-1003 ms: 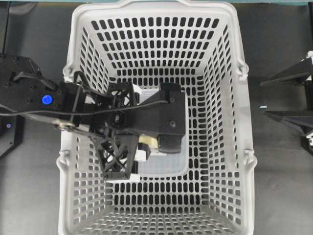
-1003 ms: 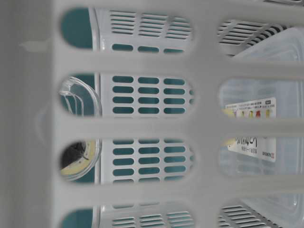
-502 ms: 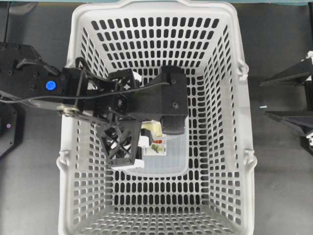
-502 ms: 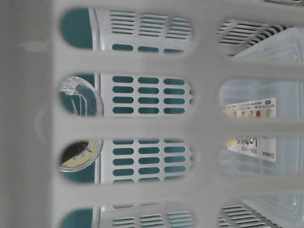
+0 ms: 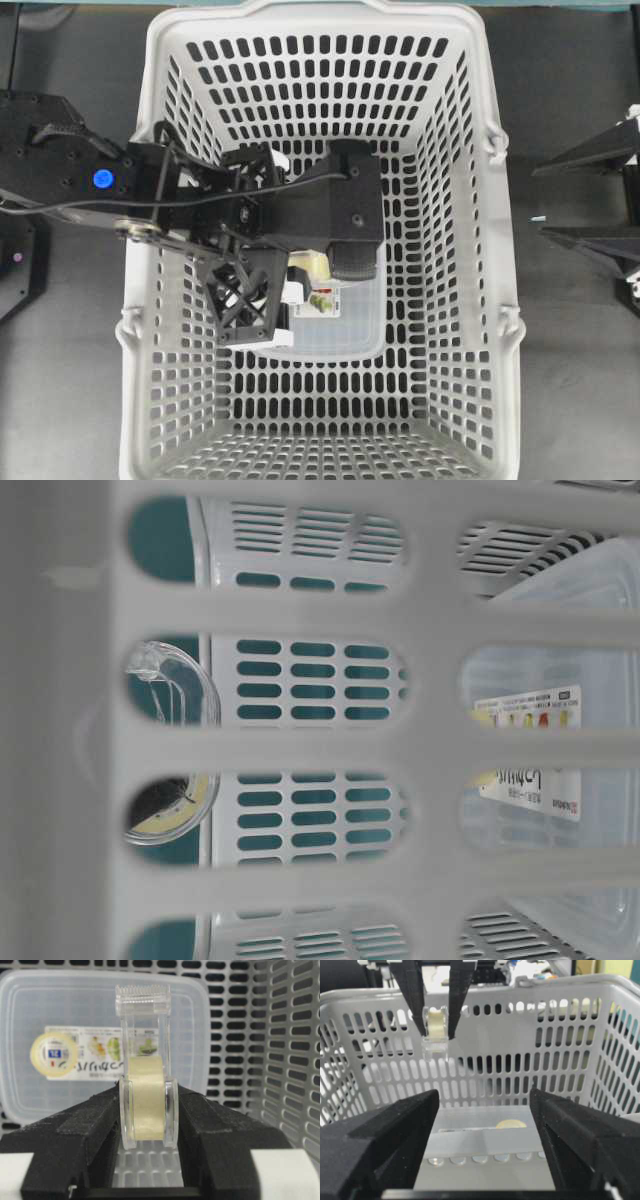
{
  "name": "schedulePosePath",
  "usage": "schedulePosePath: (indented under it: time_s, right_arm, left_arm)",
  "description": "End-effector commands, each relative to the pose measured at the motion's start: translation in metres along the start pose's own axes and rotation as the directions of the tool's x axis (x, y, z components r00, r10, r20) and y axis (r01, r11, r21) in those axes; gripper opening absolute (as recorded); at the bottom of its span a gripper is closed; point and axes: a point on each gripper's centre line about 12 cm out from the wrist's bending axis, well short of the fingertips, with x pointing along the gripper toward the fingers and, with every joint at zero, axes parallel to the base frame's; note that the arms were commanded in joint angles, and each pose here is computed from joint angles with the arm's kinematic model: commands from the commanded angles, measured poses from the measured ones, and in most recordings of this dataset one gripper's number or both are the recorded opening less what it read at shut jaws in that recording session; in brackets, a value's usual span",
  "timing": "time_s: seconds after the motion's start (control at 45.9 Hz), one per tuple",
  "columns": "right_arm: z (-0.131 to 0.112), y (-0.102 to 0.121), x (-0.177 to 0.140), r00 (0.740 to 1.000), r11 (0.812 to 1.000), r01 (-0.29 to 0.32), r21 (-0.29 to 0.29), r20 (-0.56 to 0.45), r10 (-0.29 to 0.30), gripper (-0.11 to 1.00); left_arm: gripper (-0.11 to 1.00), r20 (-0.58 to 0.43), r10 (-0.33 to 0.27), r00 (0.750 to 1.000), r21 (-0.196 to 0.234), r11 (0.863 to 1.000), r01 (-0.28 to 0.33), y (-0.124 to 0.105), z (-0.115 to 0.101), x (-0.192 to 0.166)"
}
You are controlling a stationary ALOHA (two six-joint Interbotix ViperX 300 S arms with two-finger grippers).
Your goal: Pick up the tape dispenser from the shopping basket with the left arm.
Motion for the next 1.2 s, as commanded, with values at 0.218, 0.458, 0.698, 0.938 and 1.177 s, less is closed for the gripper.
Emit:
schedulePosePath:
  time_s: [0.218, 0.458, 0.698, 0.938, 1.177]
  right_arm:
    - [0.0034, 0.0004, 0.0002, 1.000, 1.000, -0.002, 0.001, 0.014, 0.002, 0.71]
    - [0.0034, 0.0004, 0.0002, 1.000, 1.000, -0.002, 0.001, 0.014, 0.002, 0.71]
    - [0.0037, 0.0004, 0.0000, 1.000, 1.000, -0.002, 0.001, 0.015, 0.002, 0.71]
    - [0.0035, 0.0004, 0.0000, 1.000, 1.000, -0.002, 0.001, 0.014, 0.002, 0.71]
    - [0.0035, 0.0004, 0.0000, 1.000, 1.000, -0.002, 0.001, 0.014, 0.002, 0.71]
  left_arm:
    - [0.30, 0.035, -0.008, 0.999, 0.012, 1.000, 0.008, -0.0044, 0.0017, -0.0126]
    - [0.30, 0.029, -0.009, 1.000, 0.014, 1.000, 0.008, -0.0055, 0.0002, -0.0113]
    - [0.30, 0.028, -0.011, 1.000, 0.015, 1.000, 0.010, -0.0062, -0.0001, -0.0109]
    - [0.30, 0.026, -0.008, 1.000, 0.015, 1.000, 0.008, -0.0054, -0.0004, -0.0098]
    - [0.30, 0.026, -0.008, 1.000, 0.015, 1.000, 0.008, -0.0054, -0.0004, -0.0098]
